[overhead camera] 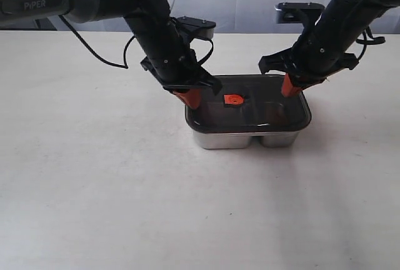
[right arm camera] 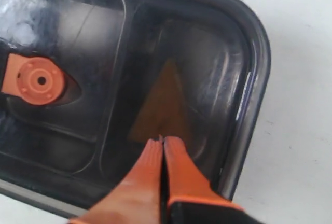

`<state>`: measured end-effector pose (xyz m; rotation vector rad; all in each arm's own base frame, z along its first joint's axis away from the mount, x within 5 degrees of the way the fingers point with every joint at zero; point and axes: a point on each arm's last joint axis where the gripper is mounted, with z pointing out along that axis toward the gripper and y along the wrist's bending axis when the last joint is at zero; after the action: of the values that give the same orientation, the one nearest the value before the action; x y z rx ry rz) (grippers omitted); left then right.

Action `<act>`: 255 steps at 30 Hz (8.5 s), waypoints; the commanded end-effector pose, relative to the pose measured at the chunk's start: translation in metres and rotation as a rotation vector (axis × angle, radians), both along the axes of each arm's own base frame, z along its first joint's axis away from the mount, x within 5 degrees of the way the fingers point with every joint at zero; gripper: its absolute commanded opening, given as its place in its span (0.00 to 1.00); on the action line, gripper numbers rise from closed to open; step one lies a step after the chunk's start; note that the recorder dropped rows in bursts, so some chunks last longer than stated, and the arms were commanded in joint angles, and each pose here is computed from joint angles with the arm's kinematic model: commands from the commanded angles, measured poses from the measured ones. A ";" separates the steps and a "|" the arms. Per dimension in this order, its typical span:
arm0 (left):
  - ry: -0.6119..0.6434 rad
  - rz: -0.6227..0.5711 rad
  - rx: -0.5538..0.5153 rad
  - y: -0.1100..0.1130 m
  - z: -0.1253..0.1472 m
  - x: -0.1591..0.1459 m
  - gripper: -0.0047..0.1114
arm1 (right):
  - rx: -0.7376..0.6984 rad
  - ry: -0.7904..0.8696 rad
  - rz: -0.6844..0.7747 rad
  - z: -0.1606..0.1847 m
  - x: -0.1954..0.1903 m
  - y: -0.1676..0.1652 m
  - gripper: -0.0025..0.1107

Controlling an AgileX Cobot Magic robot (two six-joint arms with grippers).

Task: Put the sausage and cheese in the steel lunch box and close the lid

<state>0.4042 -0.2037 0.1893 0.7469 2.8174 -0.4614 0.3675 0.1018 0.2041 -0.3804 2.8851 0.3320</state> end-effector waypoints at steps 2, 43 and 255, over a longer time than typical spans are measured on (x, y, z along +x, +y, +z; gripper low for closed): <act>0.039 -0.004 0.029 0.001 -0.011 0.000 0.04 | -0.023 0.028 0.019 -0.009 0.002 -0.001 0.01; 0.113 -0.006 0.060 0.002 -0.034 0.000 0.04 | -0.063 0.234 0.030 -0.073 0.004 0.000 0.01; -1.058 0.799 -0.196 0.203 0.000 -0.351 0.04 | 0.054 -1.050 -0.430 -0.024 -0.314 -0.101 0.01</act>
<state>0.0523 -0.0005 0.1974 -0.1743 1.7894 -0.0939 0.0529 0.0018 0.1803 0.0868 1.8611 0.0888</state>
